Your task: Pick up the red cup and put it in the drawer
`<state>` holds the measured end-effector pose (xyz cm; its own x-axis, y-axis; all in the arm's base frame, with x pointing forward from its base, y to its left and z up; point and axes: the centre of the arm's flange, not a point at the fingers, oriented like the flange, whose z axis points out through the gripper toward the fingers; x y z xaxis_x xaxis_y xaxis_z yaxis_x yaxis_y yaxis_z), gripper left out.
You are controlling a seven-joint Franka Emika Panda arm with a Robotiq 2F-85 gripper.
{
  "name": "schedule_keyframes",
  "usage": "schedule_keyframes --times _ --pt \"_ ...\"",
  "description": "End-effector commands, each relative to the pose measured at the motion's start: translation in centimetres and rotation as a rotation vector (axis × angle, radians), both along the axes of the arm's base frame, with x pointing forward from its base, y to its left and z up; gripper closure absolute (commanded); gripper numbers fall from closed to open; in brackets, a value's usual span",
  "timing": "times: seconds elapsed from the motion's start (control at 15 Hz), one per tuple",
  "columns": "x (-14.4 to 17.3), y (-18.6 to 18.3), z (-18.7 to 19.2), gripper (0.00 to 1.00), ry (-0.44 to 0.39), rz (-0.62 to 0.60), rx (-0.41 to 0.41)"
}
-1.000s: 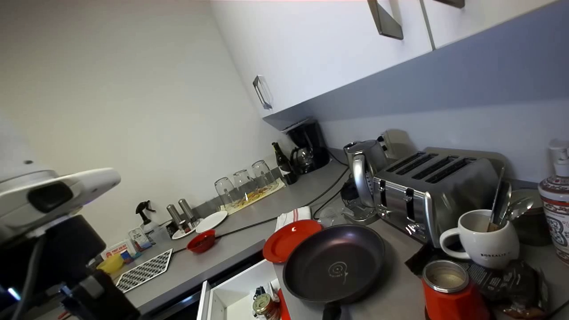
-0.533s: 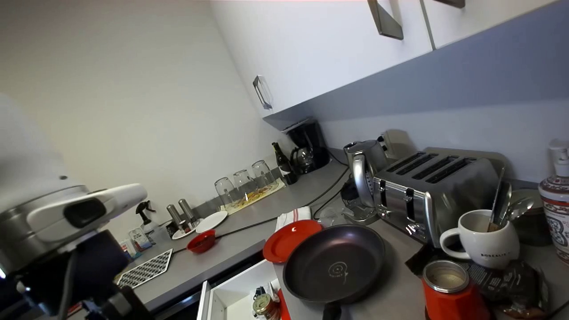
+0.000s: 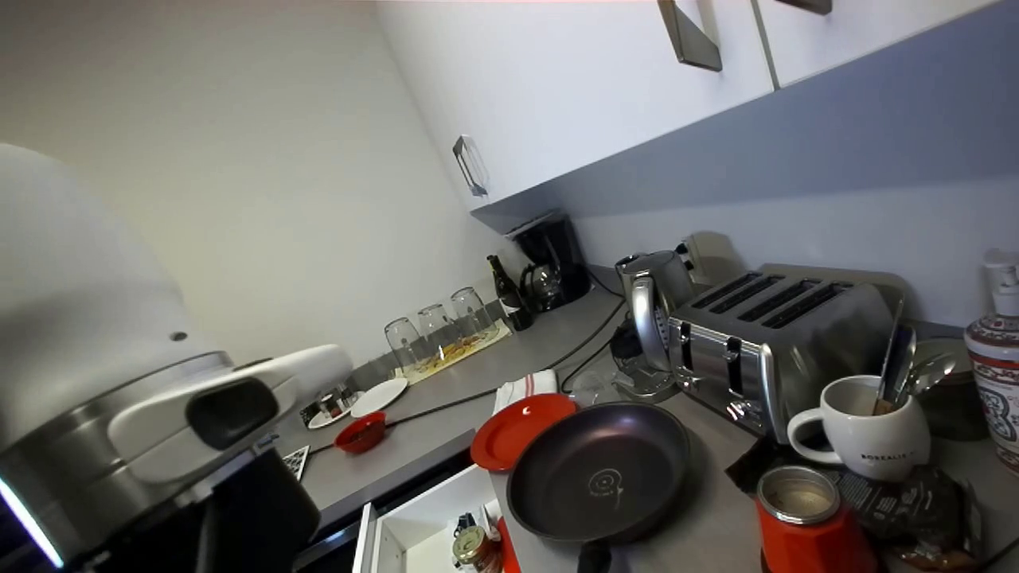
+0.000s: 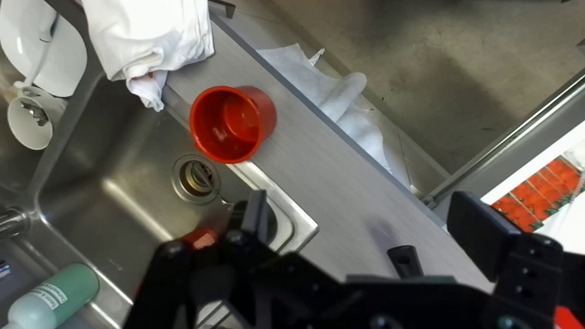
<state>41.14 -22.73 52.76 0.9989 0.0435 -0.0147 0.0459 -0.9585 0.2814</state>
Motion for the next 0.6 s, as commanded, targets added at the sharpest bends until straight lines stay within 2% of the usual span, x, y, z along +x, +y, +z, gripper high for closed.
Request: schedule_keyframes --times 0.0,0.33,0.53 --pt "1.0 -5.5 0.3 0.00 -0.053 0.008 0.063" --pt "1.3 -10.6 -0.8 0.00 -0.150 0.008 0.196" --pt "1.7 -11.9 -1.9 0.00 -0.161 0.076 0.204"
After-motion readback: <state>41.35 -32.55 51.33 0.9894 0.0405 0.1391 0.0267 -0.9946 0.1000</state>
